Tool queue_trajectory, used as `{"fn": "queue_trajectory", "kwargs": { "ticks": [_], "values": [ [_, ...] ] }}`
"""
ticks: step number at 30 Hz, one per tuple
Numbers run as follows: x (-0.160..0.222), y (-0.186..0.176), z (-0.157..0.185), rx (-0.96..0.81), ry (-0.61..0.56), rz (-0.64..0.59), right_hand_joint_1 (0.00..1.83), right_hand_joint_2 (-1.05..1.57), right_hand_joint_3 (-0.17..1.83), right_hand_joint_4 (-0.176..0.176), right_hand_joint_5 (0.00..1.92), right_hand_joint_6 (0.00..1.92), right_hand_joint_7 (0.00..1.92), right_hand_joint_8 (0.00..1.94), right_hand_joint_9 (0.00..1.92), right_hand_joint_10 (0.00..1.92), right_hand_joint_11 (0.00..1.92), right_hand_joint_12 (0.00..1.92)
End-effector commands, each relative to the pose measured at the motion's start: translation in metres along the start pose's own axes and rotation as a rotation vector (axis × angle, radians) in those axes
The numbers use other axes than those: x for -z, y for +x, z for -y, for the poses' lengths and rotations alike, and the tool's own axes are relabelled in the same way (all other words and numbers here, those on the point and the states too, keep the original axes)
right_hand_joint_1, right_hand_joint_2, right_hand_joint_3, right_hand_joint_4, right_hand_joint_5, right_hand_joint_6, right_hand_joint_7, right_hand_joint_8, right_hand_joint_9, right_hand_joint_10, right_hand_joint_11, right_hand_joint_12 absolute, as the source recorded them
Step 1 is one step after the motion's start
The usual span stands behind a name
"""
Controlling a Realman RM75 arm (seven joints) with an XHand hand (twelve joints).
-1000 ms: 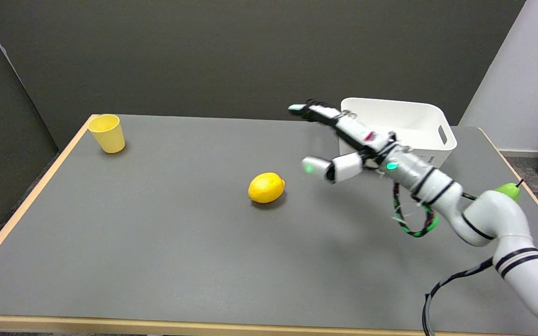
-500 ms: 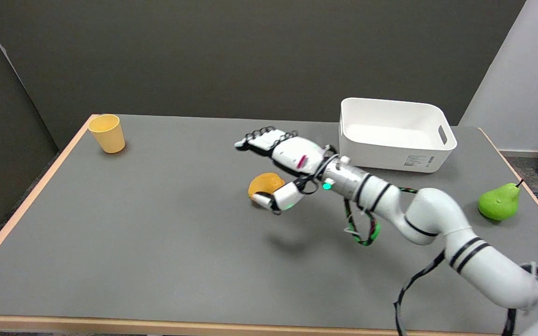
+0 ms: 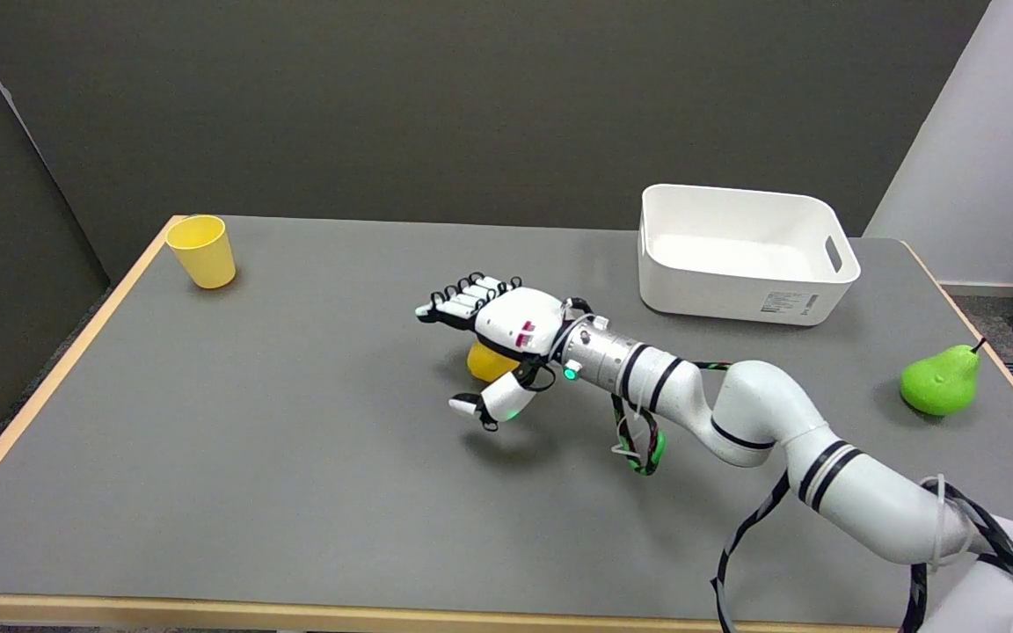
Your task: Pick up the lemon.
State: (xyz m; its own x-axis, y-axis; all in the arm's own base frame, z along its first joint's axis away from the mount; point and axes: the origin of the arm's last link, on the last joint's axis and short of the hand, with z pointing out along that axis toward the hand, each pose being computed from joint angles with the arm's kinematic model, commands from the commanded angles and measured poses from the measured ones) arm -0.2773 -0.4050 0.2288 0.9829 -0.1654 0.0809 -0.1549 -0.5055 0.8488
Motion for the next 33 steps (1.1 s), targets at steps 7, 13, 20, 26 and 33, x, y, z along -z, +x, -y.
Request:
{"fn": "queue_trajectory", "kwargs": {
  "ticks": [7,13,20,26,33],
  "values": [
    [0.005,-0.021,-0.025,0.030,-0.076,0.073,0.59,0.57,0.97,-0.001,0.12,0.41,0.20,0.37,0.10,0.68,0.00,1.01],
    [0.015,-0.018,-0.036,0.034,-0.092,0.068,0.61,0.58,0.97,0.001,0.13,0.41,0.21,0.36,0.11,0.68,0.00,1.03],
    [0.024,-0.018,-0.045,0.039,-0.114,0.068,0.62,0.58,0.97,0.003,0.14,0.41,0.22,0.36,0.12,0.68,0.00,1.04],
    [0.025,-0.016,-0.047,0.041,-0.116,0.065,0.74,0.62,1.00,0.002,0.16,0.41,0.26,0.37,0.18,0.72,0.02,1.12],
    [0.022,-0.015,-0.043,0.048,-0.082,0.060,1.06,0.91,0.71,0.009,0.41,1.05,0.68,1.04,0.62,1.21,0.52,1.66]
  ]
}}
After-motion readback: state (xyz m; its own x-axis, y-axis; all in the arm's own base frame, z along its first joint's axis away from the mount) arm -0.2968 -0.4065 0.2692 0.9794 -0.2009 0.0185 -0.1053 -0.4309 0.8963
